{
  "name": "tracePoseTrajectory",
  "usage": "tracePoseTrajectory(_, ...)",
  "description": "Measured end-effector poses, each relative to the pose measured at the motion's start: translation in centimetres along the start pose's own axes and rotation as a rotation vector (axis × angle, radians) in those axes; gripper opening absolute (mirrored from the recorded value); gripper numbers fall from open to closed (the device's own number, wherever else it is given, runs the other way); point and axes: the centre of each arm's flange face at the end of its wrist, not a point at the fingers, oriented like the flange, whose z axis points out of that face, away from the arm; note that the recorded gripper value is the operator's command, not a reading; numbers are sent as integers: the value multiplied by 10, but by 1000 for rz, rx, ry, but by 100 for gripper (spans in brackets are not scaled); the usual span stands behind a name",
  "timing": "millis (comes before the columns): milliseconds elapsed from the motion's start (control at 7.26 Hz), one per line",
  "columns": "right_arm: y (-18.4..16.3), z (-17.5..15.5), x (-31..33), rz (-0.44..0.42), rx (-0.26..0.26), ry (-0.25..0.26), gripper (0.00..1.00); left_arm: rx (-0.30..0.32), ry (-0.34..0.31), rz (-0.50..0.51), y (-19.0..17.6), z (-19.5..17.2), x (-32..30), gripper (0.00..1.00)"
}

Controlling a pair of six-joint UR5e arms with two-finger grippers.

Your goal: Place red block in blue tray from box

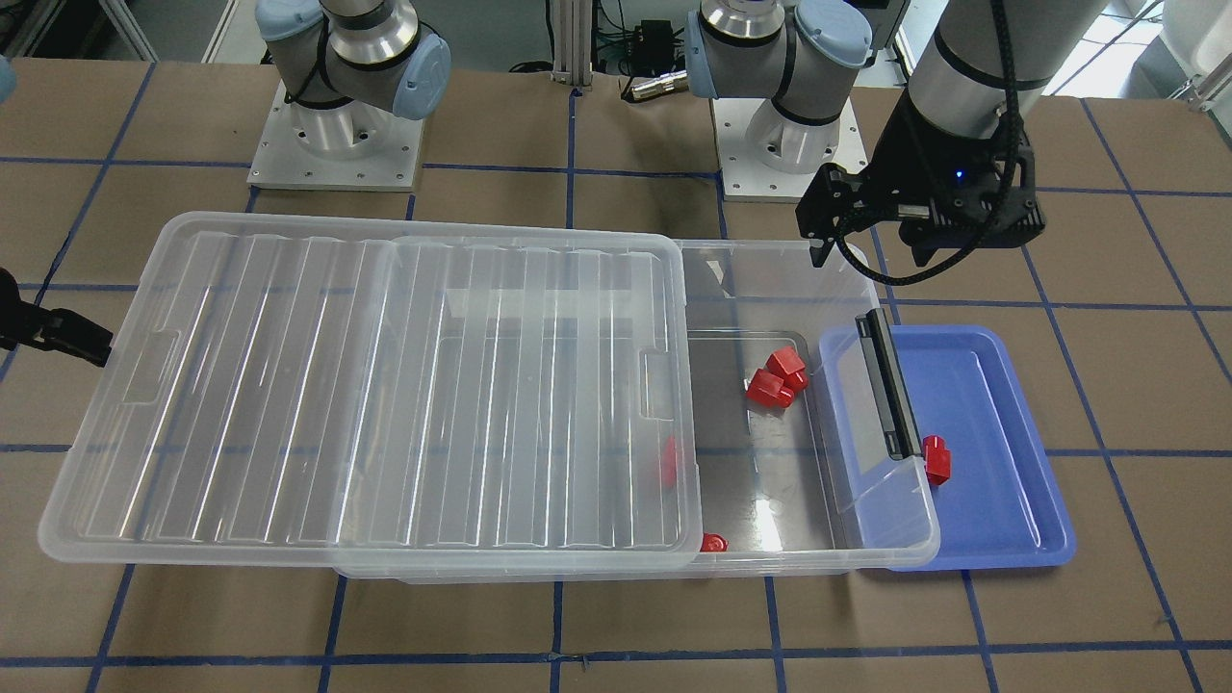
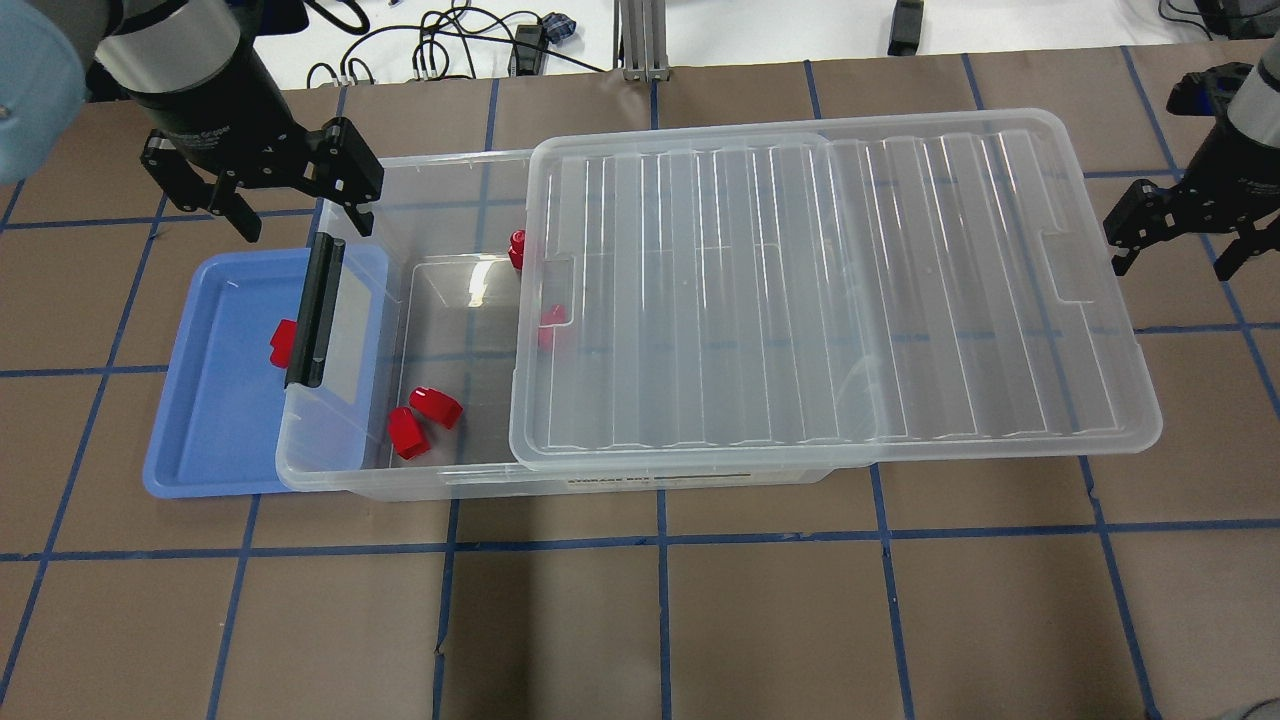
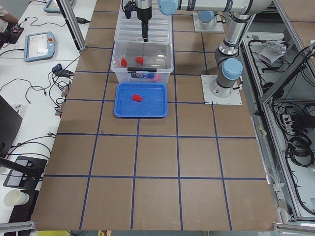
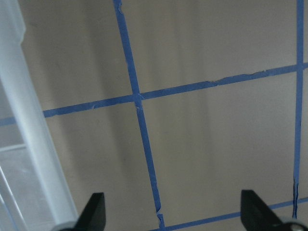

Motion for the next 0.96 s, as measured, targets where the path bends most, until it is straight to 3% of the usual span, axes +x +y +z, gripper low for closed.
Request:
tracePoseTrajectory(275, -1, -2, -23, -35, 6, 1, 100, 92, 12, 3, 2, -22, 3, 100)
tracePoseTrajectory(413, -1, -3, -35, -44, 9, 2, 100, 91, 21, 5, 4, -21, 4, 100)
tracePoseTrajectory(826, 2, -7, -90, -42, 24, 14, 100, 13, 24, 7, 6, 10, 4, 100)
tracePoseTrajectory(964, 5, -8, -109, -47, 27, 18, 100, 18, 23, 8, 8, 7, 4, 100)
